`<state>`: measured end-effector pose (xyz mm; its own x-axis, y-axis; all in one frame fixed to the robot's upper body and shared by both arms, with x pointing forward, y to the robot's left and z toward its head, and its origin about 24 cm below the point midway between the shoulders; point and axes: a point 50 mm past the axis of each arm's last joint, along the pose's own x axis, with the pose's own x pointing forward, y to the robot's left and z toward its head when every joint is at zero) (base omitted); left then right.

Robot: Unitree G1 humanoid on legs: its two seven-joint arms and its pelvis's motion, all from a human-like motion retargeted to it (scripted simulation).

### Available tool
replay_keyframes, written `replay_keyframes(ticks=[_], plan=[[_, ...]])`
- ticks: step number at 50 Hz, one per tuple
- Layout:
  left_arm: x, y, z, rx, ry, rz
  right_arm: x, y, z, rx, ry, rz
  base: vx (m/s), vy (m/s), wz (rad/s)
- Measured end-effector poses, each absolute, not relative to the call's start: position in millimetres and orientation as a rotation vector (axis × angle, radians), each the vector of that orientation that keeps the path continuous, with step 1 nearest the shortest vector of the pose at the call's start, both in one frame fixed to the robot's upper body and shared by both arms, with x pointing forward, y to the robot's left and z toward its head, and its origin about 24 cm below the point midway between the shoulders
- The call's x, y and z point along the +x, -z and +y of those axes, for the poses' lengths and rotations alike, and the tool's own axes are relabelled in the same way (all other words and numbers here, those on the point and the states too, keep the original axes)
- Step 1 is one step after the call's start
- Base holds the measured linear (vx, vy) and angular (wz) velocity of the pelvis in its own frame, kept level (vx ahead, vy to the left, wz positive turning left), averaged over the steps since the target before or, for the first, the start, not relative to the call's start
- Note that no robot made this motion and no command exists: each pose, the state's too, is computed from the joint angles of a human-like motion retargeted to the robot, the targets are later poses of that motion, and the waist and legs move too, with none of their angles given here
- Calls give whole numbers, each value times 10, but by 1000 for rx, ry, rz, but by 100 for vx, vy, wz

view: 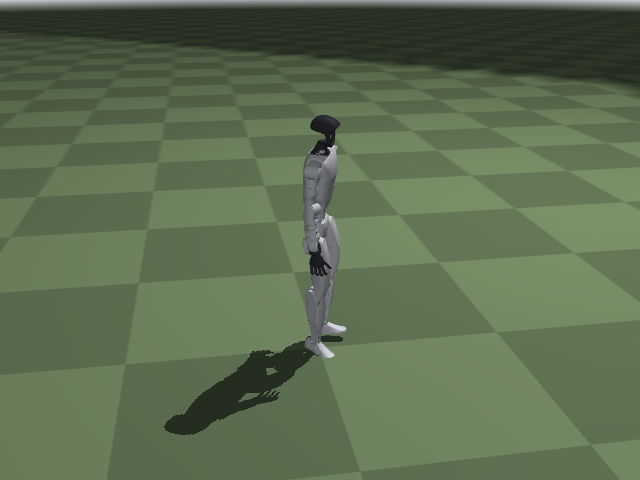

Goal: Upper body actions

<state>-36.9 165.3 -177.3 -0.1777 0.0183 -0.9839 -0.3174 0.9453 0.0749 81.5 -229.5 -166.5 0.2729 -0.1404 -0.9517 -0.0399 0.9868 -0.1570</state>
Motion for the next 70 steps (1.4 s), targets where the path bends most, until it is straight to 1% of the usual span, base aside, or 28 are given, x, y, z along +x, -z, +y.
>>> replay_keyframes(ticks=[6,10,14,15,21,27,32,41,45,48,51,53,54,57,60,62,66,68,70], plan=[[-206,1791,1728,-107,-229,1674,82,1769,-2151,19,161,1552,-8,-8,19],[-153,1803,1683,-115,-229,1643,-183,1772,-2068,0,153,1661,-2,3,1],[-219,1804,1575,-172,-221,1663,-373,1748,-2104,-52,119,1727,21,9,67],[-209,1804,1564,-178,-211,1669,-399,1745,-2102,-54,113,1734,1,7,12],[277,1814,1553,-98,-121,1544,-329,1766,-2041,-8,145,1689,-7,10,-38],[382,1811,1444,-147,-125,1503,-263,1776,-2027,-28,97,1665,5,10,-31],[401,1805,1458,-150,-123,1511,-185,1784,-2015,-59,64,1637,-3,8,-14],[539,1784,1560,-107,-107,1501,-503,1755,-1959,-42,82,1728,-1,-2,4],[604,1780,1571,-94,-102,1478,-709,1706,-1980,-25,150,1799,2,-6,25],[533,1792,1596,-81,-124,1486,-735,1685,-2011,-11,207,1819,4,-7,-16],[205,1815,1705,-94,-212,1543,-566,1707,-2035,-37,248,1798,6,-9,-72],[-136,1806,1785,-130,-298,1626,-263,1742,-2014,-84,246,1738,4,-10,-106],[-325,1788,1817,-157,-343,1681,-43,1756,-1991,-107,207,1680,2,-7,-91],[-793,1694,1890,-249,-446,1835,801,1716,-1840,-151,-12,1456,-21,-14,24],[-1070,1586,2051,-282,-493,1921,1718,1485,-1538,-126,-253,1164,-29,-13,76],[-1270,1509,2111,-288,-523,1985,2104,1294,-1371,-98,-365,1015,-7,-4,34],[-1428,1445,2145,-387,-629,1979,2553,991,-1301,-146,-427,823,-2,5,10],[-1416,1450,2160,-420,-694,1941,2622,936,-1313,-208,-439,784,2,8,33],[-1369,1473,2150,-412,-739,1920,2557,987,-1373,-266,-436,797,13,13,39]])
